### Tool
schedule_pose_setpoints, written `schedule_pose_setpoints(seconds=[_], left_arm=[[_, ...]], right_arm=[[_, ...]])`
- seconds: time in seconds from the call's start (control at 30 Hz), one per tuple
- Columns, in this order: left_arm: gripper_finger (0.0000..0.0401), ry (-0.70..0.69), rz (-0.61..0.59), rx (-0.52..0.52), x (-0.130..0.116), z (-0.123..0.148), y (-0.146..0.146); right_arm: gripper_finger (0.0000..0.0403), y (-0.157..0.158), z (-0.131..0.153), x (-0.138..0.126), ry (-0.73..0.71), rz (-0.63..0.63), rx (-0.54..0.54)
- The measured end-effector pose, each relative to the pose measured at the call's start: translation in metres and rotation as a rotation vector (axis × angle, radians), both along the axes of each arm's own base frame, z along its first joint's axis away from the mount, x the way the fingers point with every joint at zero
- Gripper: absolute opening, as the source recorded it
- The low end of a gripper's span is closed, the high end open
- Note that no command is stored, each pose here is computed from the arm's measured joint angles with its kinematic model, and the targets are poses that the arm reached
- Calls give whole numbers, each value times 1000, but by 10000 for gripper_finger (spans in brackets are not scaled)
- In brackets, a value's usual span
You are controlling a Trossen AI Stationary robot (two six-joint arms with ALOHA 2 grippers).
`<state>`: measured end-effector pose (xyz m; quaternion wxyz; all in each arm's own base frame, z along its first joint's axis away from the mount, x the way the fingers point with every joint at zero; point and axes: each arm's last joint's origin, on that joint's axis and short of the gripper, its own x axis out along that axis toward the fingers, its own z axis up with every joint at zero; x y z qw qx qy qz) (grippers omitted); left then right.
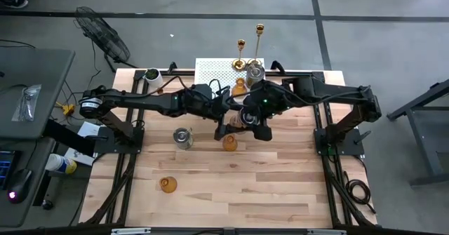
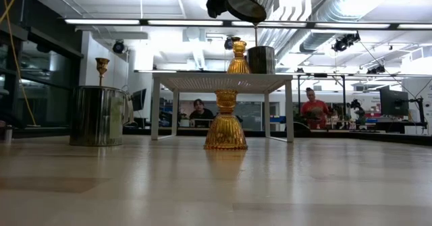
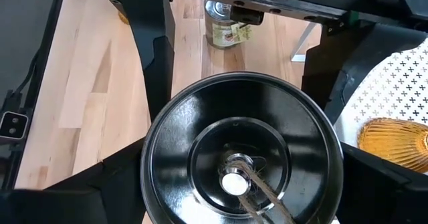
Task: Pick & Place candle stick holders
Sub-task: Put the orange and silver scented candle on the shelf
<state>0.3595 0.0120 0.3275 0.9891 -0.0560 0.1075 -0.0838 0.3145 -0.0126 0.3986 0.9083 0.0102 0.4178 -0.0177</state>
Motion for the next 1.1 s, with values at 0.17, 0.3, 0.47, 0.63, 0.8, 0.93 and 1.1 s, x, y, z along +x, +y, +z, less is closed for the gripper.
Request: schedule_pose_setpoints(seconds=[0.17, 0.3, 0.47, 0.63, 0.8, 0.93, 1.1], left_arm=[[381, 3, -12, -2, 0, 0, 0], [381, 4, -13, -3, 0, 0, 0], [381, 7, -3, 0, 0, 0, 0], [379, 25, 28, -28, 0, -1, 1], [354, 27, 37, -30, 0, -1, 1], [354, 28, 46, -32, 0, -1, 1], [354, 30, 53, -34, 0, -2, 1]], right_arm=[[347, -7, 1, 1, -11, -20, 9], [347, -12, 1, 1, -16, -29, 18], [347, -14, 1, 1, -25, -35, 19], [347, -15, 2, 2, -32, -25, 36], [347, -15, 2, 2, -35, -21, 39], [347, -15, 2, 2, -36, -19, 38], [347, -15, 2, 2, -36, -17, 38]])
